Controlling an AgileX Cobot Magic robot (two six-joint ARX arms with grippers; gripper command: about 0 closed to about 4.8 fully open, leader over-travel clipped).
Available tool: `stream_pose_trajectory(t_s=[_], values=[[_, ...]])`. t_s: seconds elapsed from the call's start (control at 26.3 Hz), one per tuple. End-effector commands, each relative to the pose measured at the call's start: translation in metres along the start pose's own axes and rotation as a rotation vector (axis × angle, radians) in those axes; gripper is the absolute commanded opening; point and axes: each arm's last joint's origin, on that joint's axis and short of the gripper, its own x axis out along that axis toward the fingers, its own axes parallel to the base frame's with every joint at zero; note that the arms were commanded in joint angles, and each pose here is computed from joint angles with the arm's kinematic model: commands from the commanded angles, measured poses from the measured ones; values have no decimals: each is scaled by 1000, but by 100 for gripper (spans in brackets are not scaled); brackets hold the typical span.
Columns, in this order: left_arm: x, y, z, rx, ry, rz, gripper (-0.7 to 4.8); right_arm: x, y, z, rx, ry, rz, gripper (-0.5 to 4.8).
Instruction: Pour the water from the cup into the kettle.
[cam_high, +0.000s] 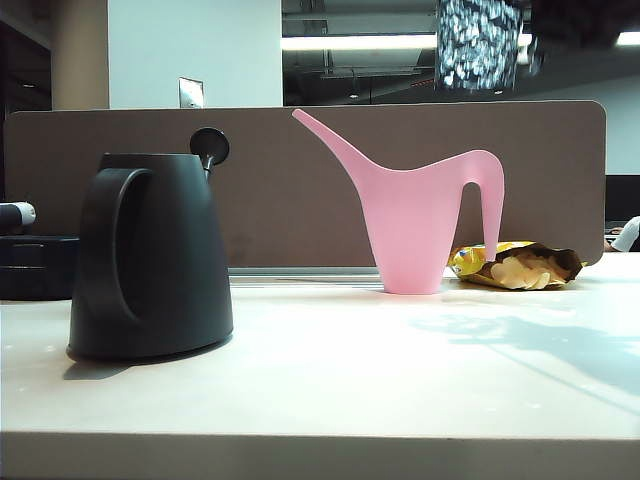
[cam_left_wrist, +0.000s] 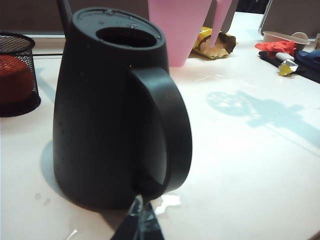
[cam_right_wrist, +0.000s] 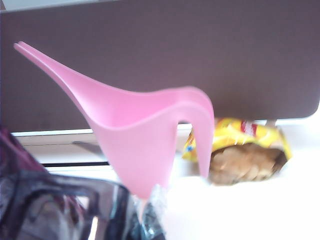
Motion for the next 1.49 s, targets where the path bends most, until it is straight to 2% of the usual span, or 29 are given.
stream_pose_trajectory(t_s=[0.04,0.34,0.65,0.88,1.41,1.49], values=[[0,0,0,-2,4,-7,-5,5,-9,-28,126,-24,-15,-6],[0,0,0,-1,3,-7,-5,46,-12,-96,201,37,3,-6],[0,0,0,-1,3,-7,-5,66,-17,-159,160,153,-52,-6],[0,0,0,-1,3,-7,-5,71,-18,-177,92,175,-54,-6],[0,-1,0,-1,3,-12,-5,77,-20,-196,75,225,-83,-5],[0,0,0,-1,3,-11,-5,77,-20,-195,76,220,-82,69]])
